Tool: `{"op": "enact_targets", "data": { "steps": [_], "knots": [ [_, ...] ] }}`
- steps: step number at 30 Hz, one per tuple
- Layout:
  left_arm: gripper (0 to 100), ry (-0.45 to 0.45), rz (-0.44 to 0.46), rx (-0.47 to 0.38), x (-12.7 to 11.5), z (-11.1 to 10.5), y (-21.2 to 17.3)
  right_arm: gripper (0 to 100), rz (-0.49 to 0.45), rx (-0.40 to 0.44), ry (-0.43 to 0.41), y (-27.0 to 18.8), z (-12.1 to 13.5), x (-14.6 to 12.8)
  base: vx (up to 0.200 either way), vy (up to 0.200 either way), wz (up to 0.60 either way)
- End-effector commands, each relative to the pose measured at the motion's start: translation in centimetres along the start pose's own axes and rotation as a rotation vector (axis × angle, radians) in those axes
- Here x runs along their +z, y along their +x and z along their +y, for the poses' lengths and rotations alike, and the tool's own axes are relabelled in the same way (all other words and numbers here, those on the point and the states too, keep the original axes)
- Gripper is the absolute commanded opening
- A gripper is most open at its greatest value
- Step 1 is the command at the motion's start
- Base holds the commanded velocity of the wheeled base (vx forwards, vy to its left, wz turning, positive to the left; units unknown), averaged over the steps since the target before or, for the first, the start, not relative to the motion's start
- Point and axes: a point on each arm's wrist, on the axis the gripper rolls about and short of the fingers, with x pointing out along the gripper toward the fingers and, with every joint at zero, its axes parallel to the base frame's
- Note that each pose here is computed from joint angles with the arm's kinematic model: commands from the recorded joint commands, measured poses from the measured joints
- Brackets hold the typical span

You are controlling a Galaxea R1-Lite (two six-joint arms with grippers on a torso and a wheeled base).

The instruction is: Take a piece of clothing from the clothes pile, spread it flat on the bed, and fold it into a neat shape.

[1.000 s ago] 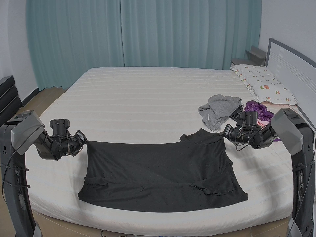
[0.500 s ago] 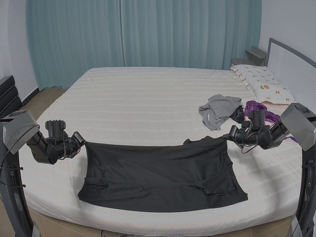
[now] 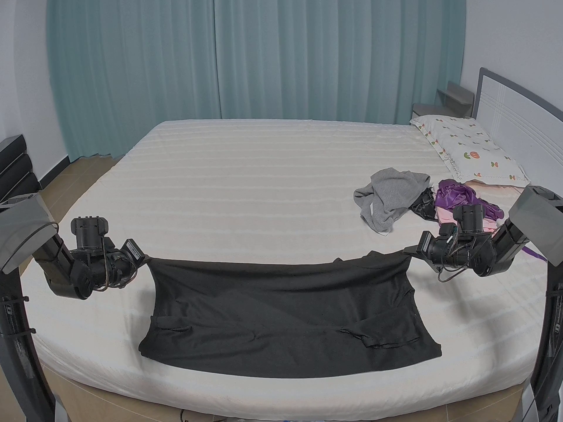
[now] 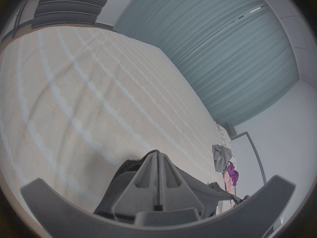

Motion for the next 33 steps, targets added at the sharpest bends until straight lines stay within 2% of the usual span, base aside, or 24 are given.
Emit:
{"op": "enact_targets", "data": {
  "steps": [1, 5, 14, 21, 27, 33],
  "knots": [
    [0, 0.015, 0.002, 0.003, -0.6, 0.2, -1.0, 0, 0.005, 0.002, 0.003, -1.2, -0.2, -0.8, 0.0, 0.0, 0.0],
    [0, 0.017, 0.017, 0.013, -1.7, 0.9, -1.6, 0, 0.019, 0.016, 0.004, -1.7, -0.8, -2.2, 0.0, 0.0, 0.0],
    [0, 0.054, 0.099, 0.057, -4.7, 2.8, -3.2, 0, 0.084, -0.025, -0.042, -3.1, -3.0, -5.2, 0.0, 0.0, 0.0],
    [0, 0.052, 0.094, 0.048, -5.4, 3.2, -4.4, 0, 0.086, -0.018, -0.02, -5.1, -3.4, -5.4, 0.0, 0.0, 0.0],
    [0, 0.054, 0.101, 0.052, -5.9, 3.6, -4.5, 0, 0.116, -0.03, -0.011, -4.9, -3.7, -6.3, 0.0, 0.0, 0.0],
    [0, 0.091, 0.131, 0.073, -6.6, 4.2, -4.7, 0, 0.148, -0.044, -0.072, -4.6, -4.2, -7.2, 0.0, 0.0, 0.0]
  ]
}}
